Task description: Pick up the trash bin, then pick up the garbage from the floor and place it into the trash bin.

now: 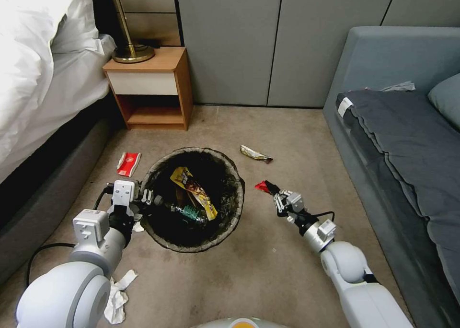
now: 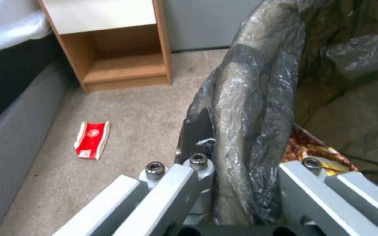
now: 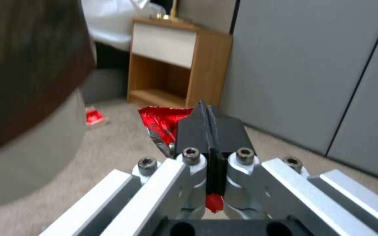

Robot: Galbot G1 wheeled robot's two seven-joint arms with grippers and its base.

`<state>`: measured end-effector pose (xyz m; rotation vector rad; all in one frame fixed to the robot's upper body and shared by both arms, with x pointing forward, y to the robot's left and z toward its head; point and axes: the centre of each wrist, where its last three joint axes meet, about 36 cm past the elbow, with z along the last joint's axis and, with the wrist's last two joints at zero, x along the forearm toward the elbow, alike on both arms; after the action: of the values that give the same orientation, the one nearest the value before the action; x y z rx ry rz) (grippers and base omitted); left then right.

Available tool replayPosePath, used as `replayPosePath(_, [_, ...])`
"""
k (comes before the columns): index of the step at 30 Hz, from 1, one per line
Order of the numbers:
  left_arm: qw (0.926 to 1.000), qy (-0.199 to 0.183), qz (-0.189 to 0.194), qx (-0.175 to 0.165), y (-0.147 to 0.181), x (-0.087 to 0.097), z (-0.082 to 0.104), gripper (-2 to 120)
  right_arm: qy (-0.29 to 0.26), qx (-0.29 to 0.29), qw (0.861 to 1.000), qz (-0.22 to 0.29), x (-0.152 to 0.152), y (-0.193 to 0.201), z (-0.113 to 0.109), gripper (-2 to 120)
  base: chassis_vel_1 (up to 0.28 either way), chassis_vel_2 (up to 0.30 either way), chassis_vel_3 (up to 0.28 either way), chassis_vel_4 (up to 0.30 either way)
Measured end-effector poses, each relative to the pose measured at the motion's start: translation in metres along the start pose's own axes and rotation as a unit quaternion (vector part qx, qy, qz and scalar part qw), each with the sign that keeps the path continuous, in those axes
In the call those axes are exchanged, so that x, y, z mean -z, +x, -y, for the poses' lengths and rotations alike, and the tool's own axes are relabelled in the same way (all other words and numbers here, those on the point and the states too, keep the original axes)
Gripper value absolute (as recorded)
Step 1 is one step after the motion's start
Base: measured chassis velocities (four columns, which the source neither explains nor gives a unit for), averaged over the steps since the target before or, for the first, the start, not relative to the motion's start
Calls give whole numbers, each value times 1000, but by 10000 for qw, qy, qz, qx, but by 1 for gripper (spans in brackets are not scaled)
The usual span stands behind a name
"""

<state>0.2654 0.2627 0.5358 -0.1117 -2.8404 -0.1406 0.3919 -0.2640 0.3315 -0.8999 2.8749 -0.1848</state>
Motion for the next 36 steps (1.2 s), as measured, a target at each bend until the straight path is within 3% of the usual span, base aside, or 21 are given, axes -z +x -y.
replayPosePath(18, [9999, 14, -93, -41, -7, -6, 0, 1, 128, 20, 9937, 1113, 130, 0, 16, 0, 0, 0, 0, 0])
replayPosePath(26, [9999, 16, -111, -97, -8, -6, 2, 1, -23, 467, 9866, 1562, 190, -4, -6, 0, 0, 0, 0, 0])
replayPosePath(36, [9998, 20, -101, -141, -10, -5, 4, 1, -188, 1163, 9823, 1455, 212, -7, -40, 0, 0, 0, 0, 0])
